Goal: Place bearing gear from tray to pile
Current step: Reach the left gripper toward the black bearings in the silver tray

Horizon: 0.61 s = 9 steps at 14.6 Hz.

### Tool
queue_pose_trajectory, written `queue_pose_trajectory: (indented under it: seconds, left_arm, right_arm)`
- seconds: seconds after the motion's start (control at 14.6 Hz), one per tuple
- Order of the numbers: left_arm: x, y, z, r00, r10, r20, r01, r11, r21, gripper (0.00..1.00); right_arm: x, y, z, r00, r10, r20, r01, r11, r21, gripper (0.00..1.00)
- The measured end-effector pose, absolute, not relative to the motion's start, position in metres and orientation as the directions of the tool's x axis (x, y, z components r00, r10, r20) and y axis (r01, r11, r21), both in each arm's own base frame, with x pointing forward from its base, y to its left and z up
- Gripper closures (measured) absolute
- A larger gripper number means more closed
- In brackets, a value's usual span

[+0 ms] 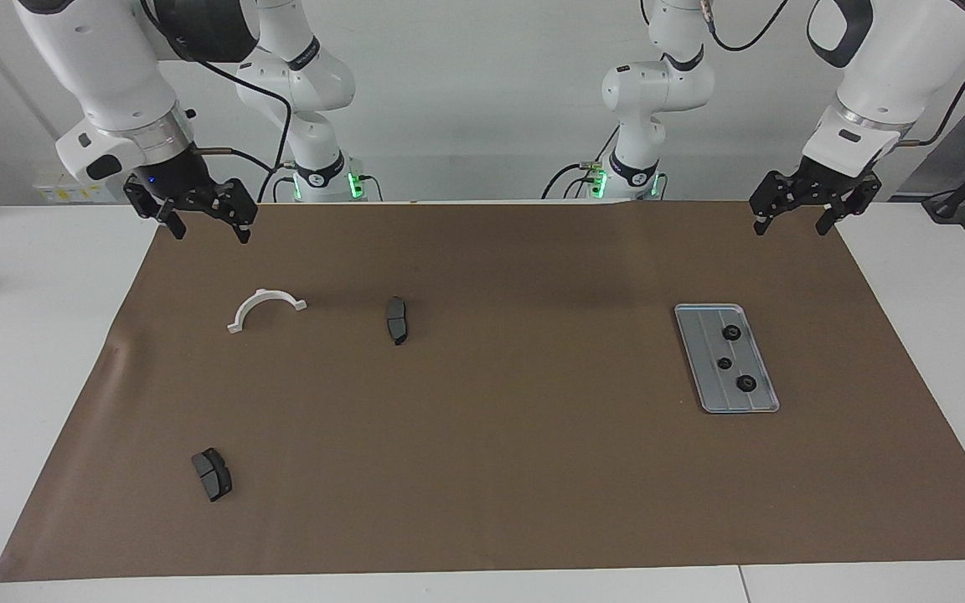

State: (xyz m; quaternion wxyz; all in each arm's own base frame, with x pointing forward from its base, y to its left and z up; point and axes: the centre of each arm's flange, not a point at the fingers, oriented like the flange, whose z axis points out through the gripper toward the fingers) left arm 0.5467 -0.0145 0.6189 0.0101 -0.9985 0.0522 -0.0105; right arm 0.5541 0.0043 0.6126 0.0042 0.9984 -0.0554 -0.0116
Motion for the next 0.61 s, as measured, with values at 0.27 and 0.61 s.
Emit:
queue_pose_trajectory:
  seconds: [0.27, 0.61]
  left_arm:
    - [0.5462, -0.0147, 0.6144, 0.994, -0.105, 0.010, -0.105, -0.994, -0.021, 0.00]
    - [0.5445, -0.0173, 0.6104, 0.994, -0.109, -0.003, -0.109, -0.994, -0.020, 0.00]
  right_arm:
    - [0.5541, 0.0043, 0.6126, 0.994, -0.111, -0.023, -0.111, -0.994, 0.010, 0.00]
    - [0.5541, 0.0043, 0.6126, 0.994, -0.111, -0.023, -0.111, -0.994, 0.010, 0.00]
